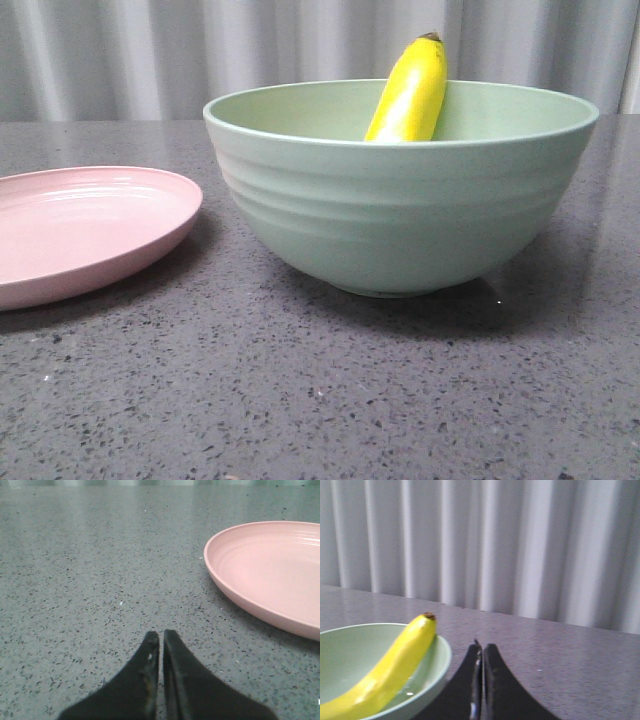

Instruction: Transfer banana from pink plate to green bowl

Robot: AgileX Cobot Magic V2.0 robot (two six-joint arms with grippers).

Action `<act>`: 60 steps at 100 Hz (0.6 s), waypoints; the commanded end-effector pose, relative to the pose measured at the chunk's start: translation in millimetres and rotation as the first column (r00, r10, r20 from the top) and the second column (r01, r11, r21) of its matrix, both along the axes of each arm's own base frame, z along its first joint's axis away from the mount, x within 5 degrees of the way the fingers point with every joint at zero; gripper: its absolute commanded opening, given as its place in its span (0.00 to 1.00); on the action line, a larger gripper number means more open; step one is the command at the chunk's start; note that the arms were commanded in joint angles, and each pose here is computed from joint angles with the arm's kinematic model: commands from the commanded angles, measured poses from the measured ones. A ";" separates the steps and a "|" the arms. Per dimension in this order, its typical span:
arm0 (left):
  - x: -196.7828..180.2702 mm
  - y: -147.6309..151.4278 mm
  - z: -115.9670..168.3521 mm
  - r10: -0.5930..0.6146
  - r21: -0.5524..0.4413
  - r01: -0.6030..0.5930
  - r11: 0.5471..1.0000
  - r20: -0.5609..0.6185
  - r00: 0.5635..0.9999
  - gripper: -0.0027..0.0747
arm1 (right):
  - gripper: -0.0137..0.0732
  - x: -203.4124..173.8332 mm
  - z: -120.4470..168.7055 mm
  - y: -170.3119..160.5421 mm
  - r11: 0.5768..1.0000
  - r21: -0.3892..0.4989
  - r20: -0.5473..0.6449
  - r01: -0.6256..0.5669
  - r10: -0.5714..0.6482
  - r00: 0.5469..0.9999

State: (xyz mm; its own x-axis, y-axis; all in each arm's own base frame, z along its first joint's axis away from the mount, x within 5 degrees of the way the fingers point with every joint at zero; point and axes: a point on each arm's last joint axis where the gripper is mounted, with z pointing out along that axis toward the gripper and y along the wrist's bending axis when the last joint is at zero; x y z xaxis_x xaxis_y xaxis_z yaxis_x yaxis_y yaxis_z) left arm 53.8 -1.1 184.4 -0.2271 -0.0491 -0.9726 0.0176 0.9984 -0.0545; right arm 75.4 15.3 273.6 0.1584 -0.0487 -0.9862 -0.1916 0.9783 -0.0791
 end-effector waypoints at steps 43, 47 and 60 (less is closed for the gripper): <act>-0.4 -0.3 4.3 0.000 -0.017 0.001 1.000 0.086 0.996 0.01 | 0.08 -14.8 -58.4 -20.1 0.957 0.110 0.006 0.269 -0.271 0.963; -0.4 -0.3 4.3 0.000 -0.017 0.001 1.000 0.086 0.996 0.01 | 0.08 -15.3 -63.0 -21.0 0.953 0.100 -0.039 0.286 -0.284 0.958; -0.4 -0.3 4.3 0.000 -0.017 0.001 1.000 0.086 0.996 0.01 | 0.08 -20.4 -75.5 -22.8 0.942 0.077 -0.147 0.327 -0.314 0.938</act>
